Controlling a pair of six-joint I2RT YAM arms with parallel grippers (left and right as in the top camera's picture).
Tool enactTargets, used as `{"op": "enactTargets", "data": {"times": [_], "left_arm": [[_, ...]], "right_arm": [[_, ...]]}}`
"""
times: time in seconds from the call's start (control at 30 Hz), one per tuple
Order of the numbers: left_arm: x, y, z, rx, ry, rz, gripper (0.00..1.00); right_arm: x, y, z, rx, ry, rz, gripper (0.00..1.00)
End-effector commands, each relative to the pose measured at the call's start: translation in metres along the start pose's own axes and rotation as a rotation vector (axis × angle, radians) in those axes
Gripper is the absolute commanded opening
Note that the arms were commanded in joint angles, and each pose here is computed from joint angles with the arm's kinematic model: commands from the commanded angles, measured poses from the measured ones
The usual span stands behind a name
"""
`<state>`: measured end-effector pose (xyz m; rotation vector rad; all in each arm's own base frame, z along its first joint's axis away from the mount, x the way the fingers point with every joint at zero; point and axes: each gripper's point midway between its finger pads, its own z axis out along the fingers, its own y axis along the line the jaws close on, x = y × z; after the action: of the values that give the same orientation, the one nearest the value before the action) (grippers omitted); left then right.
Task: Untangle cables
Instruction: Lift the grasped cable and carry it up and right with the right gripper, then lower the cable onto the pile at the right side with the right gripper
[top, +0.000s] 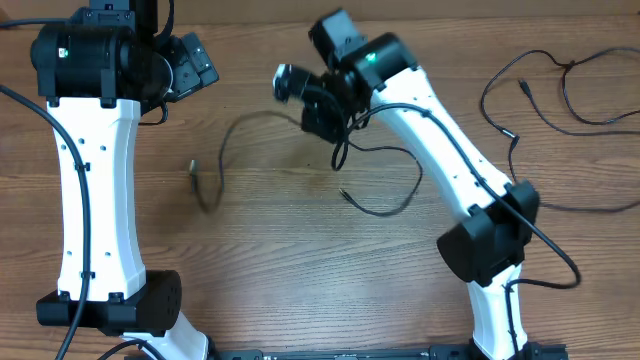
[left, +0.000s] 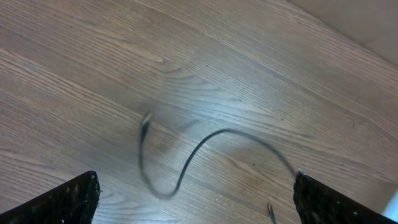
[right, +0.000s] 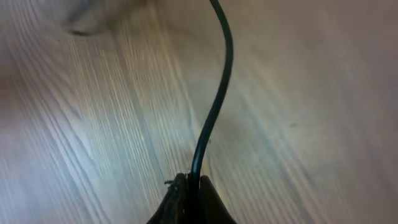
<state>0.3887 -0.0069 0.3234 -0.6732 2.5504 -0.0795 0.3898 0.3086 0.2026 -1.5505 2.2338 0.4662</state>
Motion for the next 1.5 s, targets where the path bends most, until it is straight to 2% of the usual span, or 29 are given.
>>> {"op": "enactTargets", "data": {"times": [0.0, 0.17, 0.3, 0.43, 0.7, 0.97, 1.23, 1.47], "left_arm": [[-0.002, -0.002, 0.0, 0.008, -0.002, -0.017, 1.0], [-0.002, -0.002, 0.0, 0.008, -0.002, -0.017, 0.99], [-0.002, -0.001, 0.0, 0.007, -0.003, -0.019, 1.0], [-0.002, -0.001, 0.0, 0.007, -0.003, -0.018, 1.0], [-0.002, -0.001, 0.0, 0.007, -0.003, -0.018, 1.0], [-0.002, -0.001, 0.0, 0.007, -0.003, -0.018, 1.0], [-0.002, -0.001, 0.0, 0.007, -0.003, -0.018, 0.99], [-0.002, -0.001, 0.0, 0.007, -0.003, -0.018, 0.99]], "right_arm": [[-0.033, 0.009, -0.068, 0.074, -0.134, 0.091, 0.04], [-0.045, 0.016, -0.127, 0.116, -0.231, 0.235, 0.04], [-0.033, 0.011, -0.166, 0.184, -0.265, 0.394, 0.04], [-0.002, -0.002, -0.195, 0.265, -0.248, 0.556, 0.04], [0.081, -0.078, -0.259, 0.584, -0.273, 0.947, 0.04], [0.146, -0.115, -0.287, 0.607, -0.294, 1.133, 0.04], [0.208, -0.135, -0.29, 0.638, -0.223, 1.29, 0.04], [0.216, -0.132, -0.303, 0.658, -0.239, 1.287, 0.04]]}}
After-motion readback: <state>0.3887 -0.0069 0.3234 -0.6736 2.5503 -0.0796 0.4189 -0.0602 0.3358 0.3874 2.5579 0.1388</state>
